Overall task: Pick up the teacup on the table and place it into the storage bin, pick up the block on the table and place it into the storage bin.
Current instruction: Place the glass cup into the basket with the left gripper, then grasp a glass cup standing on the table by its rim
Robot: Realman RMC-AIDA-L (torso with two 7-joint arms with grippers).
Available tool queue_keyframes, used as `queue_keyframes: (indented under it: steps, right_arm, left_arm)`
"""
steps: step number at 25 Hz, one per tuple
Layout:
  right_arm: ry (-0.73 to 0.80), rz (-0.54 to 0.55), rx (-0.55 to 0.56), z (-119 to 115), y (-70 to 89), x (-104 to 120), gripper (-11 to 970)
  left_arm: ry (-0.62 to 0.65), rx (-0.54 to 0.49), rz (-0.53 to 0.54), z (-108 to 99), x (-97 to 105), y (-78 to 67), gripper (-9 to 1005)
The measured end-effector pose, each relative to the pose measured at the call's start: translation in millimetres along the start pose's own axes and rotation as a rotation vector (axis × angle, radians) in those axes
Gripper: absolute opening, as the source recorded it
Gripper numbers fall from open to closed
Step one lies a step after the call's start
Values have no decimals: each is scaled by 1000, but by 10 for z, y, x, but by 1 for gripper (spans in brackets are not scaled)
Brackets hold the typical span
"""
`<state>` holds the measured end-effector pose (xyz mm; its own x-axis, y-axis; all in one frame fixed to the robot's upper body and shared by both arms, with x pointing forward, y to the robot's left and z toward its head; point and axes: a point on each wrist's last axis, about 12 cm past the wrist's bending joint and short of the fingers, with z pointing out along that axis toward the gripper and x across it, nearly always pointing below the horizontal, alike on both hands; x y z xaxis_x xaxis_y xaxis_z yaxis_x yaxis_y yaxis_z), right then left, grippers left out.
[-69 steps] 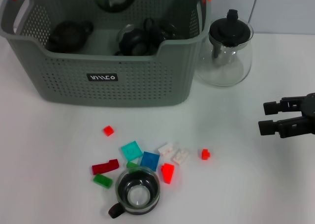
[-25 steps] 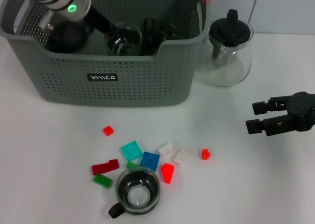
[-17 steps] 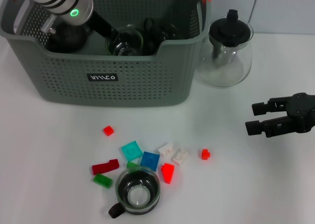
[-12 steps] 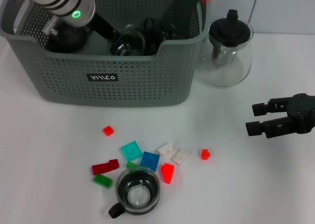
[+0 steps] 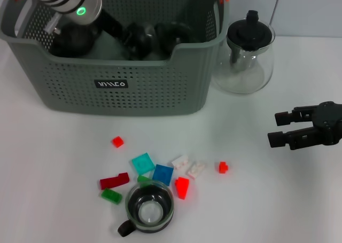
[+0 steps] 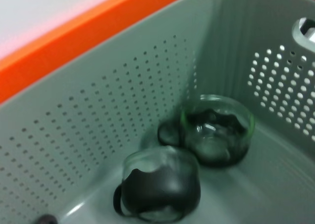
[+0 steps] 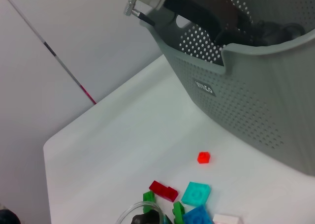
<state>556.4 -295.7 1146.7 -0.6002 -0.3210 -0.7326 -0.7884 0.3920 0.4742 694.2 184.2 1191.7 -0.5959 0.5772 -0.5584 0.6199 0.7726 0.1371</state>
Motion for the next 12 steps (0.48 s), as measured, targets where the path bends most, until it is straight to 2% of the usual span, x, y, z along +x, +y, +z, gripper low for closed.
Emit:
queue_keyframes:
  steps: [4,8,12]
  right_arm:
    - [0,1,0,-5,1,5,941]
    - [1,-1,0,-12,0,4,940]
    - [-1,-7,4,-24,-5,3,940]
  left_arm:
    - [-42,-16,-9,-136,-49,61,368]
    - [-156,-10,-78,-430,-121,196,559]
    - [-325,79,-173,-760,-135,289,589]
